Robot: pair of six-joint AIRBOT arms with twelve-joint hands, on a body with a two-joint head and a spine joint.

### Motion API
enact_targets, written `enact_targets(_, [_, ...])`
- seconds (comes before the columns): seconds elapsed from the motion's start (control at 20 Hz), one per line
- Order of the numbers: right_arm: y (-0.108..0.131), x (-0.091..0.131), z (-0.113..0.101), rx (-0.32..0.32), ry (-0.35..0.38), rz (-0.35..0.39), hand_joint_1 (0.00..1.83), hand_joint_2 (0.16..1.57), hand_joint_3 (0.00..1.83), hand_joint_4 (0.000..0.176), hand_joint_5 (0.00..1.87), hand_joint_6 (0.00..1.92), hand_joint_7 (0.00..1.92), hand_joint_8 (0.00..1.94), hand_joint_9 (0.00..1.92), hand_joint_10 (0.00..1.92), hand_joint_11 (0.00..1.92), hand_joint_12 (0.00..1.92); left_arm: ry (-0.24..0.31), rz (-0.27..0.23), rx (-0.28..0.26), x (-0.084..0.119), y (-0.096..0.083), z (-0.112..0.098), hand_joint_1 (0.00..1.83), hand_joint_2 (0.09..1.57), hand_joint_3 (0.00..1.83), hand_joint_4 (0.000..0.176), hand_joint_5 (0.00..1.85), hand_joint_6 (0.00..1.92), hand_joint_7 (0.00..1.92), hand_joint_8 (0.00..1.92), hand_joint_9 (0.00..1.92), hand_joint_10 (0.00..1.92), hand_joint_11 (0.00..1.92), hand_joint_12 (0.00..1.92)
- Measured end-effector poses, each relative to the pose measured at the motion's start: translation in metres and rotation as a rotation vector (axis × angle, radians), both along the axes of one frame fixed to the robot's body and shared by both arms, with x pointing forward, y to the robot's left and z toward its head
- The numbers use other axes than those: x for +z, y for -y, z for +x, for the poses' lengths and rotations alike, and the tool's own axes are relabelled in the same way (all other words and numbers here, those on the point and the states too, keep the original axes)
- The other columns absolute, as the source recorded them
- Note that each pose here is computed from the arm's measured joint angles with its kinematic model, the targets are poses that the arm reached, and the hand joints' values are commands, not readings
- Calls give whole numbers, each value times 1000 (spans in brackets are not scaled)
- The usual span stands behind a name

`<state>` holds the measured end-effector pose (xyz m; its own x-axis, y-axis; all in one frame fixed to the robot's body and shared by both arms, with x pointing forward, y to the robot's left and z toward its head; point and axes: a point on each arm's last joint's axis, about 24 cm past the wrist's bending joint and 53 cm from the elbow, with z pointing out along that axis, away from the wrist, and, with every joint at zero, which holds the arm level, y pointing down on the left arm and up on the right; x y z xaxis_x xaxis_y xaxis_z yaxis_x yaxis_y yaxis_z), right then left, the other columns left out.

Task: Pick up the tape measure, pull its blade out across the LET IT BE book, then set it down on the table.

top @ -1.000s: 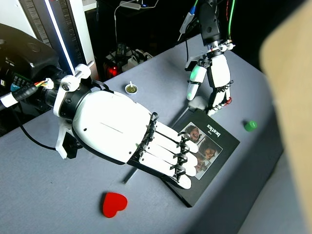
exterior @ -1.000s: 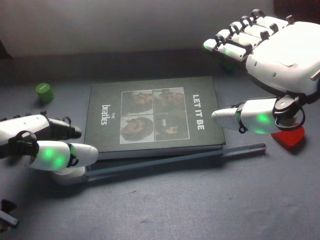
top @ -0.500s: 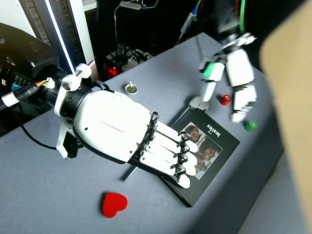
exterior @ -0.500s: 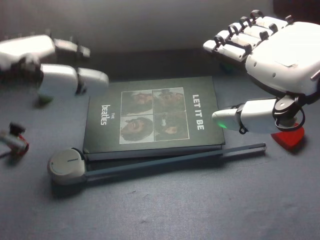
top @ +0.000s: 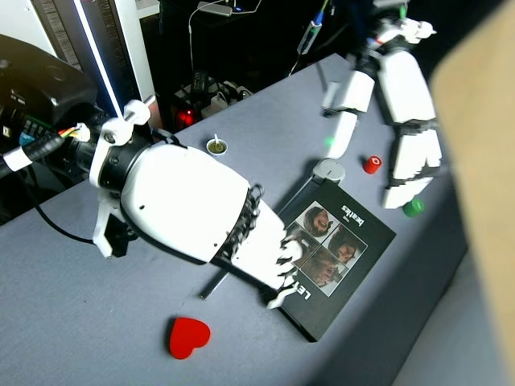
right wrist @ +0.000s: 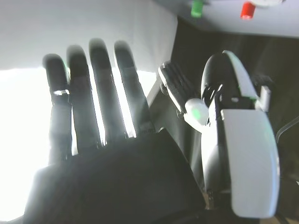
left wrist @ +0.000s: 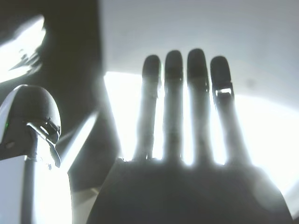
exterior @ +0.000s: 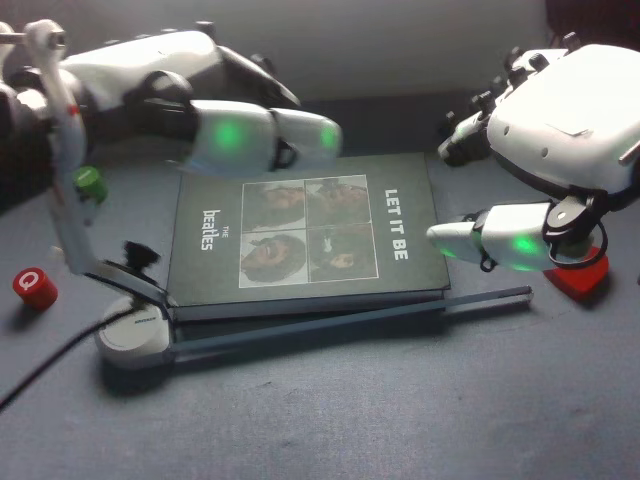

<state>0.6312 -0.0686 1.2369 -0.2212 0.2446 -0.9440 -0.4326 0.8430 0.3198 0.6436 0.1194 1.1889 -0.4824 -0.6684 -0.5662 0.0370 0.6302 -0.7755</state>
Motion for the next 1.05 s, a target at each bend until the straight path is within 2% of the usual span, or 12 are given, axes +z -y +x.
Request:
enact_targets(0.05, [0,0,0,1,-1,1,934,1108,0,0,785,1912,965,1933,1331,1916,1598,1919,-10,-12,-3,0,6,-6,791,1112,0,0,460,1912,460,1912,699,1915,801,1916])
enact_targets(0.1, [-1,0,0,4,4,-4,956,1121,2,0,834,1921,1041,1941,1390,1921,1656,1921,-18,-7,-12,-3,11,-12,843,1119,1,0,522,1921,514,1921,741,1921,849,1921])
enact_targets(0.15, [1,-1,0,-2,0,-3,978,1135,2,0,998,1921,1286,1941,1525,1921,1771,1921,-31,0,-15,-9,13,-17,918,1136,2,0,796,1921,755,1921,936,1921,1034,1921])
enact_targets(0.2, [1,-1,0,-1,1,-4,958,1146,4,0,1086,1921,1358,1941,1564,1921,1800,1921,-48,7,-8,-15,13,-22,933,1142,1,0,963,1921,920,1921,1096,1921,1156,1921])
enact_targets(0.25, [0,0,0,0,3,-5,958,1146,4,0,1086,1921,1358,1941,1564,1921,1800,1921,-50,13,-7,-17,13,-24,933,1142,1,0,963,1921,920,1921,1096,1921,1156,1921])
enact_targets(0.35, [0,0,0,2,5,-7,898,1223,0,0,1178,1921,1419,1941,1607,1921,1829,1921,-42,26,-19,-20,16,-27,932,1147,0,0,1212,1921,1207,1921,1414,1921,1436,1921])
enact_targets(0.4, [0,0,0,2,5,-7,892,1275,0,67,1213,1921,1439,1941,1621,1921,1829,1921,-42,24,-14,-23,16,-27,880,1188,7,0,1299,1921,1333,1921,1540,1921,1578,1921])
enact_targets(0.45, [0,0,0,2,5,-7,892,1275,0,67,1213,1921,1439,1941,1621,1921,1829,1921,-41,19,-13,-23,18,-27,880,1188,7,0,1299,1921,1333,1921,1540,1921,1578,1921])
enact_targets(0.5, [0,0,0,2,6,-7,915,1292,0,172,1236,1921,1445,1941,1631,1921,1833,1921,-42,20,-18,-24,23,-28,811,1235,16,0,1318,1921,1357,1921,1552,1921,1597,1921])
enact_targets(0.6, [0,-1,0,3,6,-10,934,1297,1,176,1236,1921,1443,1941,1636,1921,1833,1921,-37,71,-1,-29,29,-32,729,1287,24,0,1318,1921,1357,1921,1542,1921,1595,1921])
enact_targets(0.75, [0,0,-1,5,11,-13,933,1297,0,176,1210,1921,1420,1941,1633,1921,1823,1921,-69,59,17,-37,36,-34,670,1314,20,0,1316,1921,1354,1921,1533,1921,1596,1921])
enact_targets(1.05, [-1,-1,-1,11,19,-24,927,1301,1,176,1184,1921,1397,1941,1624,1921,1820,1921,-126,53,147,-49,23,-37,666,1327,4,0,1272,1921,1329,1921,1524,1921,1581,1921])
